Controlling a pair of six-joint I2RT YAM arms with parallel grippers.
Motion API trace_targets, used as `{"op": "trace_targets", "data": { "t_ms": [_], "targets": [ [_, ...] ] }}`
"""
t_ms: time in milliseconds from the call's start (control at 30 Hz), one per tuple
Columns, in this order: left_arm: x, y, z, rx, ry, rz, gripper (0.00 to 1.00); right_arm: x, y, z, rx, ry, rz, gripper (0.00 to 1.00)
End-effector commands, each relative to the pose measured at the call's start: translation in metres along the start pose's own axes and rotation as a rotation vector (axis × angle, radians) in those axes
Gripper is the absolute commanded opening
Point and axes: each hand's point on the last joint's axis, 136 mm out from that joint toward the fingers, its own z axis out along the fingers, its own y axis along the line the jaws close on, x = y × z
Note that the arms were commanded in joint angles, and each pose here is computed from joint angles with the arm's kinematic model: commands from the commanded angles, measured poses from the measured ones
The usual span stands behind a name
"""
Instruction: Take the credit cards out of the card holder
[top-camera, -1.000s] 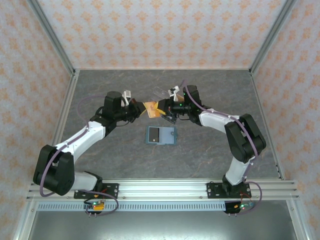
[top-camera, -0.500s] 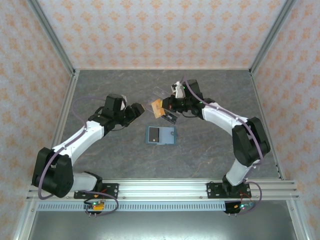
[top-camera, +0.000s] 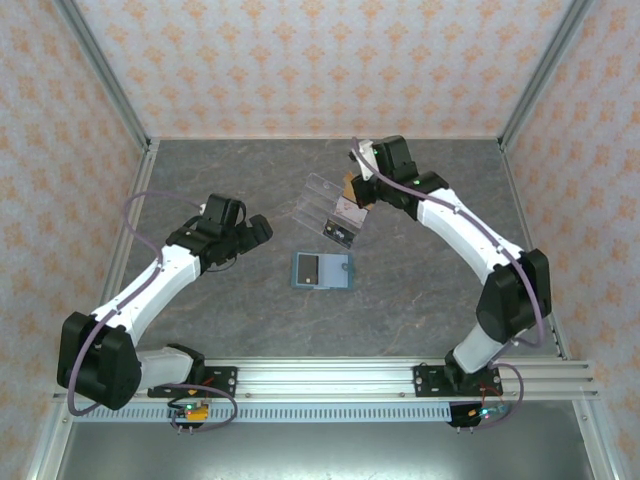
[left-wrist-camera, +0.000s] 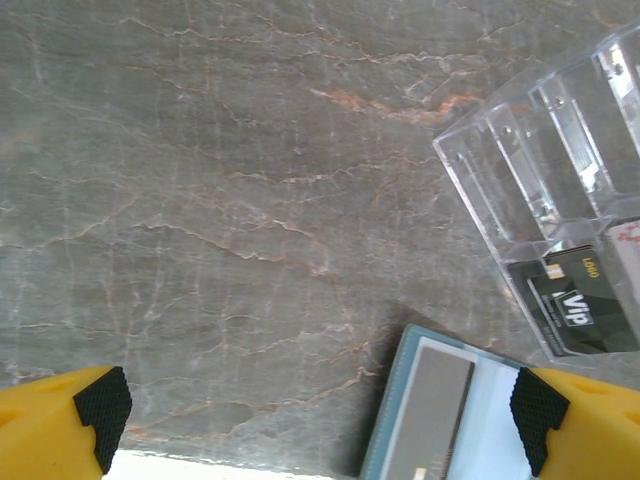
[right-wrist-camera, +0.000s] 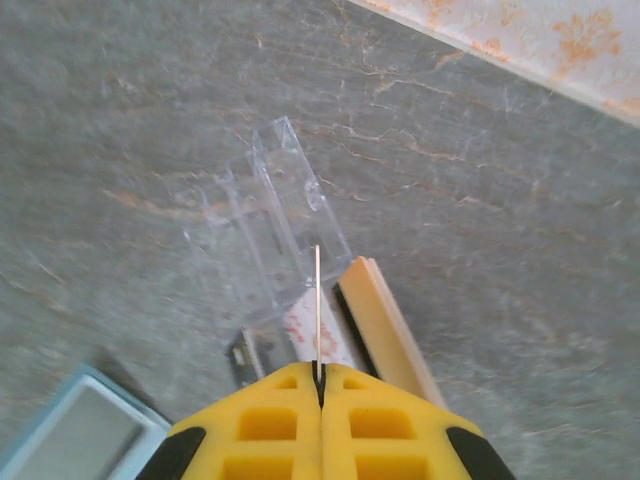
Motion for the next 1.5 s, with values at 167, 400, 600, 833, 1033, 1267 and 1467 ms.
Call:
{"op": "trace_targets", "data": {
  "t_ms": [167, 400, 600, 833, 1033, 1267, 1467],
  "targets": [
    [-0.004, 0.006, -0.002, -0.053, 0.008, 0.015, 1.00, 0.009, -0.011, 0.018, 0.015, 0.145, -0.313, 0.00],
    [0.003, 0.004, 0.008, -0.047, 0.056, 0.011, 1.00, 0.007, -0.013, 0.037, -0.002, 0.199, -0.368, 0.00],
    [0.005, 0.004, 0.009, -0.049, 0.063, 0.016, 1.00, 0.014, -0.013, 0.048, -0.026, 0.246, -0.389, 0.00],
    [0.007, 0.004, 0.013, -0.046, 0.077, 0.016, 1.00, 0.023, -0.021, 0.053, -0.013, 0.292, -0.393, 0.00],
    [0.009, 0.001, 0.017, -0.030, 0.090, 0.020, 1.00, 0.032, -0.022, 0.058, -0.025, 0.331, -0.394, 0.00],
    [0.009, 0.001, 0.016, -0.030, 0.093, 0.022, 1.00, 0.027, -0.031, 0.062, 0.029, 0.340, -0.355, 0.17],
    [0.008, -0.003, 0.015, -0.019, 0.096, 0.021, 1.00, 0.005, -0.035, 0.042, 0.085, 0.281, -0.245, 0.37]
  ]
}}
